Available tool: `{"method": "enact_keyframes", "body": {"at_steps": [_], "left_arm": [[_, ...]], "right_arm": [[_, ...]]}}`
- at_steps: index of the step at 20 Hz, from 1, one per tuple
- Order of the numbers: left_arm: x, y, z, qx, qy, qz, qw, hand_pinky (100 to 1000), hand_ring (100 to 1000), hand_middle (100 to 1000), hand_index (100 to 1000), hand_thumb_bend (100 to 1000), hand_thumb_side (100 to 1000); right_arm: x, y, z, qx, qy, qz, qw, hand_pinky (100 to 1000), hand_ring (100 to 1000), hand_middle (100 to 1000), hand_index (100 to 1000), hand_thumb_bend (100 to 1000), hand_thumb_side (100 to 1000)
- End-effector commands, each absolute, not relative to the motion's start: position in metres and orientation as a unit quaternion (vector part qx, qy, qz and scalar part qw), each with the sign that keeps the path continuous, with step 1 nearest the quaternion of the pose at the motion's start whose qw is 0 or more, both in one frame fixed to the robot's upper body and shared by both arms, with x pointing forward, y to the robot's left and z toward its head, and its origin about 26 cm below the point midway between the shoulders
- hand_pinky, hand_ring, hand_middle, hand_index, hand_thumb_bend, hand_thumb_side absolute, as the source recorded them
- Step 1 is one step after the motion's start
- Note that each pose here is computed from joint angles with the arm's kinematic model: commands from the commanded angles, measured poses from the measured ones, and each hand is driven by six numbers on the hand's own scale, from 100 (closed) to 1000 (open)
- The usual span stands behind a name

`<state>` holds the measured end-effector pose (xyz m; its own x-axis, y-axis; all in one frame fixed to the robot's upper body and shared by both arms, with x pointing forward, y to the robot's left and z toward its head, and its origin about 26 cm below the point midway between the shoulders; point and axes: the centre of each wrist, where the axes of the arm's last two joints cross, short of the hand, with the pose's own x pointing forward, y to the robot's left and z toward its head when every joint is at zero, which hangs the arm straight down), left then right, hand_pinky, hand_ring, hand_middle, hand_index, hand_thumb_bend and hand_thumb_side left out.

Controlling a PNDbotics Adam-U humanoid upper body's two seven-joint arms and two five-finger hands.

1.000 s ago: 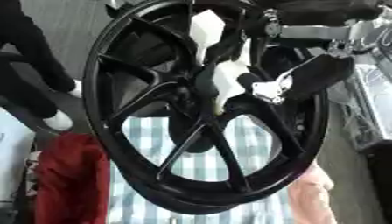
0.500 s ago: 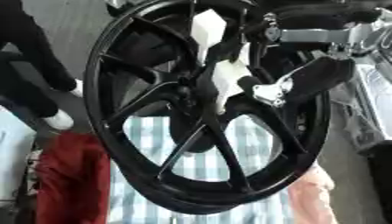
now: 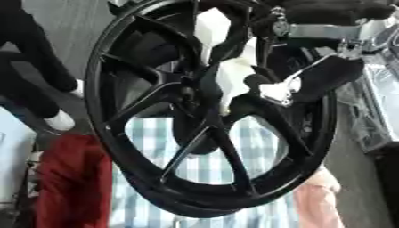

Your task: Pull the pin out of the wheel hub.

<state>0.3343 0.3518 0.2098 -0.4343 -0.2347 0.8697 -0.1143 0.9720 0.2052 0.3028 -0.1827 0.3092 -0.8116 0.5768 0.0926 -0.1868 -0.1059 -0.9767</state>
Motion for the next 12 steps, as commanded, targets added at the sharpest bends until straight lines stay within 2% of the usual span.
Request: {"method": "enact_keyframes", "body": {"at_steps": [1,12], "left_arm": [[0.3325,0.3542,0.2178,0.111,-0.849,-0.067,0.512,589,668,686,744,153,795],[0.3323,0.3541,0.2165,0.110,-0.848,-0.067,0.514,591,666,683,742,153,797]], "right_arm": [[0.2984,-0.1867,0.3179,-0.175,-0.620,0.721,0.256,673,603,762,894,100,568],[0.2989,-0.1870,0.3145,-0.174,-0.612,0.725,0.263,671,605,798,898,100,603]]}}
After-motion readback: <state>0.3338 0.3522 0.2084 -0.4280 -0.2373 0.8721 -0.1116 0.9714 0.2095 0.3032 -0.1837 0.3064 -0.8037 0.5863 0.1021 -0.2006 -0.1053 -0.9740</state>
